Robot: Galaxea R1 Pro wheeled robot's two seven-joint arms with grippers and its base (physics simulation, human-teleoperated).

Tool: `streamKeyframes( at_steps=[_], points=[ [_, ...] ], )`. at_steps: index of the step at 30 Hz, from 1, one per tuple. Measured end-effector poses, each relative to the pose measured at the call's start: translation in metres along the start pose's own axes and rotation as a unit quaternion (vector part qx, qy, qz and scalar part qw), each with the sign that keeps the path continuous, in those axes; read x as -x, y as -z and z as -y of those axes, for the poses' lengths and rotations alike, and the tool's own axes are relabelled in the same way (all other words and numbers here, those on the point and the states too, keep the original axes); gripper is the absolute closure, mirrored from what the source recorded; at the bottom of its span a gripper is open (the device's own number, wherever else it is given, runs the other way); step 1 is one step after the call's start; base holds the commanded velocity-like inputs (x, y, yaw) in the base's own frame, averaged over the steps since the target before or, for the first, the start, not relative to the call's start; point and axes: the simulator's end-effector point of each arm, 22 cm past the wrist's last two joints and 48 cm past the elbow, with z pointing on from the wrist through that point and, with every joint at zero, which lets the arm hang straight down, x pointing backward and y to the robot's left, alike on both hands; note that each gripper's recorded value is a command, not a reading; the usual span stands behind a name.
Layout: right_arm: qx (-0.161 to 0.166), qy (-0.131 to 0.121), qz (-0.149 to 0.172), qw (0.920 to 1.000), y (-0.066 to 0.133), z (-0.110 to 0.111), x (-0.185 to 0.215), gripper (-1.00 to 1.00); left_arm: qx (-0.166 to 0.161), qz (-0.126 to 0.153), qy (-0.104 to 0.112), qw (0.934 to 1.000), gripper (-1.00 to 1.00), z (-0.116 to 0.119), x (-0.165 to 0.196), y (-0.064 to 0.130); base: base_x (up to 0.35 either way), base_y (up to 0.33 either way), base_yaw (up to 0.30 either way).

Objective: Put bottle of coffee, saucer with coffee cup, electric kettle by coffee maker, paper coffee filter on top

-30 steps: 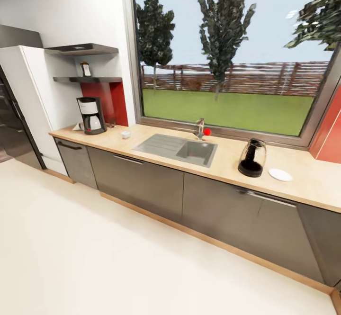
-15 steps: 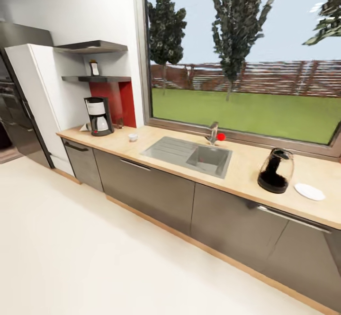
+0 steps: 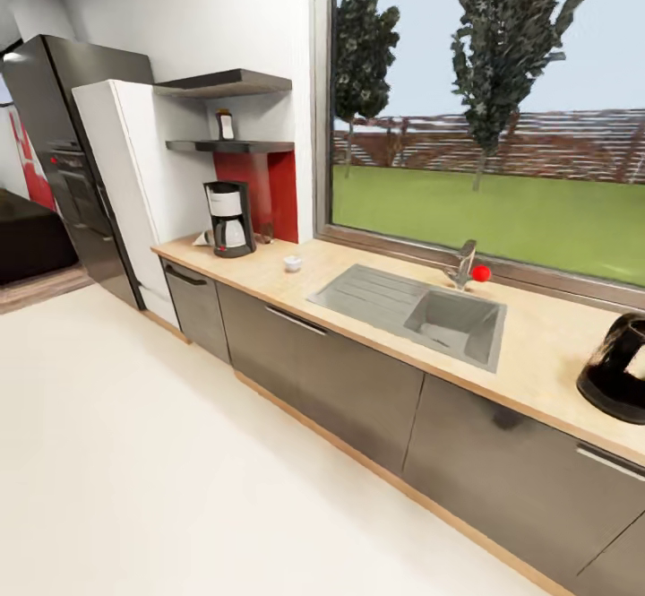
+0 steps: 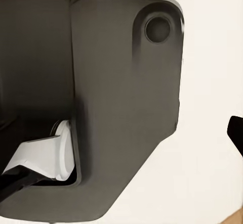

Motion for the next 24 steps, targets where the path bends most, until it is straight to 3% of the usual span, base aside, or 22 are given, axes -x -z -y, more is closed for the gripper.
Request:
streamKeyframes(
  at_steps=[24],
  points=[
    [-0.002,0.003,-0.001,1.0000,0.0000,0.0033,-0.0006,-1.00,0.000,0.005,0.001,1.0000,-1.00,0.0000,0.0023,0.0000,0.327,0.169,0.013]
  ],
)
